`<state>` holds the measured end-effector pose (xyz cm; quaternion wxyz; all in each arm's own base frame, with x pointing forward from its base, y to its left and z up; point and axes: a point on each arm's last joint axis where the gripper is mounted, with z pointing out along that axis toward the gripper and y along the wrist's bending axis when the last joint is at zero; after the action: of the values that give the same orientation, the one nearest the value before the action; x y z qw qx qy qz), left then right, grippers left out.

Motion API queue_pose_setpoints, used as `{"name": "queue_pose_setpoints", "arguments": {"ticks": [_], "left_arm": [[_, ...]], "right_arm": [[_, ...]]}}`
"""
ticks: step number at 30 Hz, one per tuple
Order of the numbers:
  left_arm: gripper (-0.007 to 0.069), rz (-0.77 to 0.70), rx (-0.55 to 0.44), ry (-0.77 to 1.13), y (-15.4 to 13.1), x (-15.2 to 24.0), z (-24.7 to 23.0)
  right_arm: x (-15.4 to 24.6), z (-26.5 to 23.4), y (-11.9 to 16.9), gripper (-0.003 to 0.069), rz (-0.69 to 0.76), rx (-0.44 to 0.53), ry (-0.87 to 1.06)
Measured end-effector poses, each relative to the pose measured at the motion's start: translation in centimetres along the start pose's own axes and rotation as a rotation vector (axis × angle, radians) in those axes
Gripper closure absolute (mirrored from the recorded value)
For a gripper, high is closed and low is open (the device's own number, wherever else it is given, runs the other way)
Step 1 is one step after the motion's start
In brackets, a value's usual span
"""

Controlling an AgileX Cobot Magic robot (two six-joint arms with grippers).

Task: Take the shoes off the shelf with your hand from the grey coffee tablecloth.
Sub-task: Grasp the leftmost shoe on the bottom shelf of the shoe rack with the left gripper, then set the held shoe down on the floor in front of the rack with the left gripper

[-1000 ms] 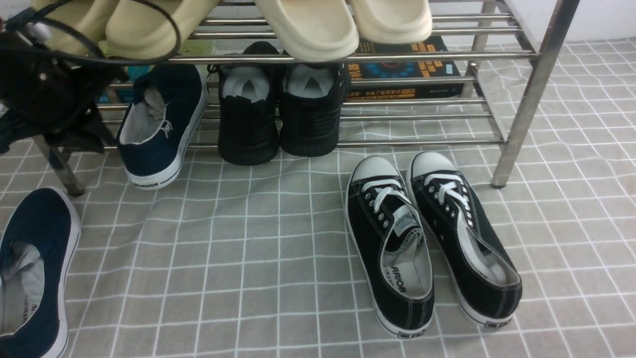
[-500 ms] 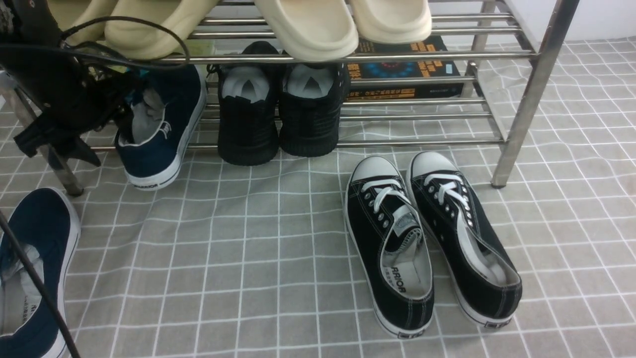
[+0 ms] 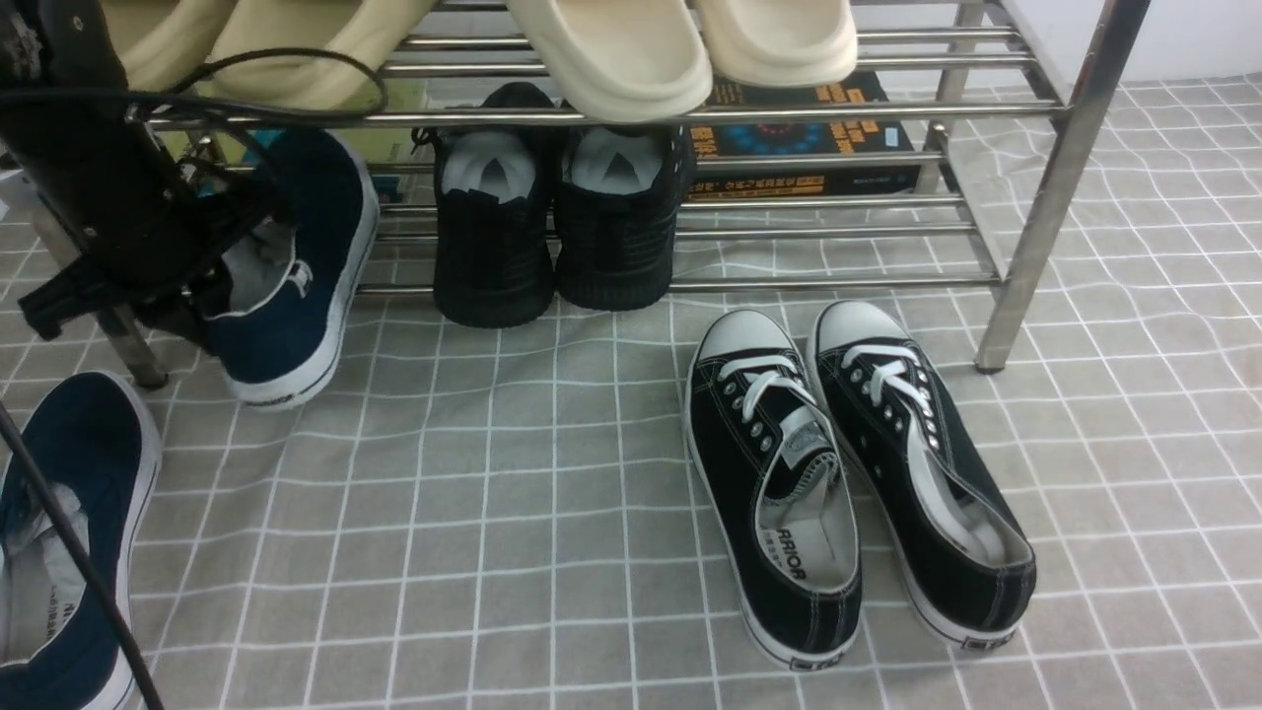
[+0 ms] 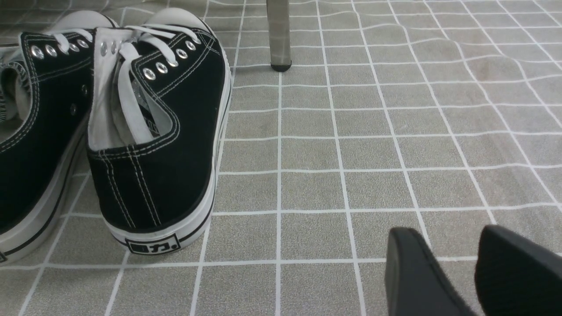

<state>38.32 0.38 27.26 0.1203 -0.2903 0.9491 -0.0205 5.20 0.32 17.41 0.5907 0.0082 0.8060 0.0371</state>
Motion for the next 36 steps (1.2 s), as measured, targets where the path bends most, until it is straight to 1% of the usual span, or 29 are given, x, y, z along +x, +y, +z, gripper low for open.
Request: {"name": "queue_pose_setpoints", "arguments": {"ticks": [4,5,6,11,14,18,25,31,36], "left_arm": [[0.0593,0.014,-0.058,0.009,1.7,1.7,-2.0],[0.0593,0.013,-0.059,0.011,1.7,1.8,-2.0],[0.0593,0.010,-0.080,0.009,2.4,2.5,-2.5],[0.0593,-0.035,-0.114,0.012,4.6,5.4,-3.3],[0.0593,-0.047,-0.111,0.023,5.5,6.8,-2.6],[0.0593,-0.072,-0.091,0.044,6.1,8.3,-0.2],[0.0593,-0.082,-0.068,0.039,6.5,9.3,1.9],[0.0592,-0.086,-0.109,0.112,7.6,11.3,3.5],[0.0580,-0.085,-0.126,0.134,8.0,11.8,4.0]], "right_arm": [[0.0,0.0,0.0,0.0420,0.000,0.000,0.000],[0.0,0.0,0.0,0.0420,0.000,0.000,0.000],[0.0,0.0,0.0,0.0420,0.000,0.000,0.000],[0.0,0.0,0.0,0.0420,0.000,0.000,0.000],[0.0,0.0,0.0,0.0420,0.000,0.000,0.000],[0.0,0.0,0.0,0.0420,0.000,0.000,0.000],[0.0,0.0,0.0,0.0420,0.000,0.000,0.000],[0.0,0.0,0.0,0.0420,0.000,0.000,0.000],[0.0,0.0,0.0,0.0420,0.000,0.000,0.000]]}}
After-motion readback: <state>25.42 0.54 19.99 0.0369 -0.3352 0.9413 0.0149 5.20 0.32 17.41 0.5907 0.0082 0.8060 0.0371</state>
